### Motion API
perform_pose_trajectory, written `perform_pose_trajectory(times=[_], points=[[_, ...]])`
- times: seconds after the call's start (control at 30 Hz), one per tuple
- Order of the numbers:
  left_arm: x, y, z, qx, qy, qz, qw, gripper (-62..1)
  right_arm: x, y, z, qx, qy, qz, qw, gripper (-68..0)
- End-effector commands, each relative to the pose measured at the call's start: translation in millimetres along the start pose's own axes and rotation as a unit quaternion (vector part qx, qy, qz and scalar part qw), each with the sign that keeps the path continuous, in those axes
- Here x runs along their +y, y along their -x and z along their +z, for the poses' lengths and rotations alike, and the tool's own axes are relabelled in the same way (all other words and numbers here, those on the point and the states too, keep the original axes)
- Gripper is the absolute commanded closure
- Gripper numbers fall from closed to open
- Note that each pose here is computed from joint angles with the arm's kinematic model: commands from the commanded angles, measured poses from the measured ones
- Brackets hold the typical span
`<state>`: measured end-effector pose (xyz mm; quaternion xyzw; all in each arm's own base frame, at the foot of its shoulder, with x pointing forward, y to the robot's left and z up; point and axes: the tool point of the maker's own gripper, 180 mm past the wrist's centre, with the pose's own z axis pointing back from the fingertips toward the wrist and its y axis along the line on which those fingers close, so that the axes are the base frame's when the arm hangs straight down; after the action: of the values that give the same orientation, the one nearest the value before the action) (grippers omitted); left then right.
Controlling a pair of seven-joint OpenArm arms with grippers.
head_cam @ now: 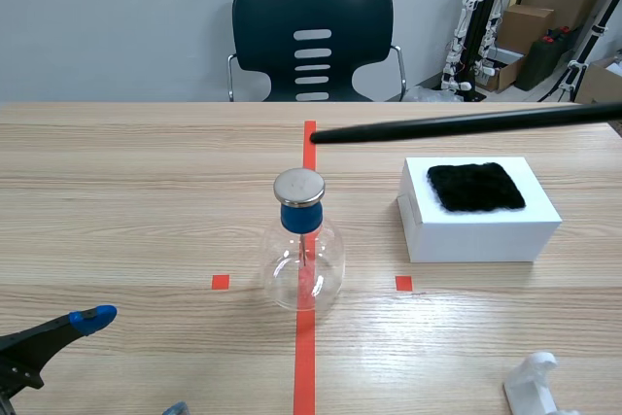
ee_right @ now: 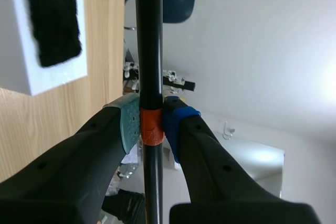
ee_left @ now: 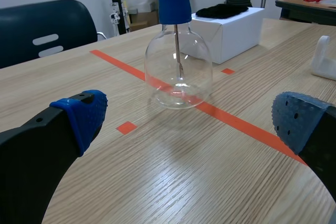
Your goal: Do the electroscope experiment. move the rod toward and away from the electroscope
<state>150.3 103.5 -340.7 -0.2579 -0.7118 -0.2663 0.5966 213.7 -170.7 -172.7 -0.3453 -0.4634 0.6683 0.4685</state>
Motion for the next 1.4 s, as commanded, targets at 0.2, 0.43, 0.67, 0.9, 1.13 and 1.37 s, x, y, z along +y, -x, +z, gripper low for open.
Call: perform_pose_trajectory(times=[0.2,0.43,0.67,0.9,1.13,1.37], points=[[2.2,-5.2,-3.2,-0.015,-0.004,-0.001,0.9999,-62.3,-22.7,32.4,10.5,0.04,0.035,0.007,0.9986,-1.1],[2.2,-5.2,-3.2,-0.015,-0.004,-0.001,0.9999,-62.3,-42.8,54.1,-2.4,0.055,0.058,0.025,0.9965,-1.1],[2.2,-5.2,-3.2,-0.015,-0.004,-0.001,0.9999,-62.3,-59.2,43.7,-23.4,0.036,0.068,0.069,0.9947,-1.1],[2.2,-5.2,-3.2,-0.015,-0.004,-0.001,0.9999,-62.3,-64.1,18.7,-47.7,0.014,0.09,0.125,0.9879,-1.1],[2.2,-5.2,-3.2,-0.015,-0.004,-0.001,0.9999,-62.3,-54.7,3.7,-64.5,0.008,0.088,0.17,0.9815,-1.1],[2.2,-5.2,-3.2,-0.015,-0.004,-0.001,0.9999,-62.3,-38.8,8.0,-80.0,0.022,0.074,0.183,0.9801,-1.1]])
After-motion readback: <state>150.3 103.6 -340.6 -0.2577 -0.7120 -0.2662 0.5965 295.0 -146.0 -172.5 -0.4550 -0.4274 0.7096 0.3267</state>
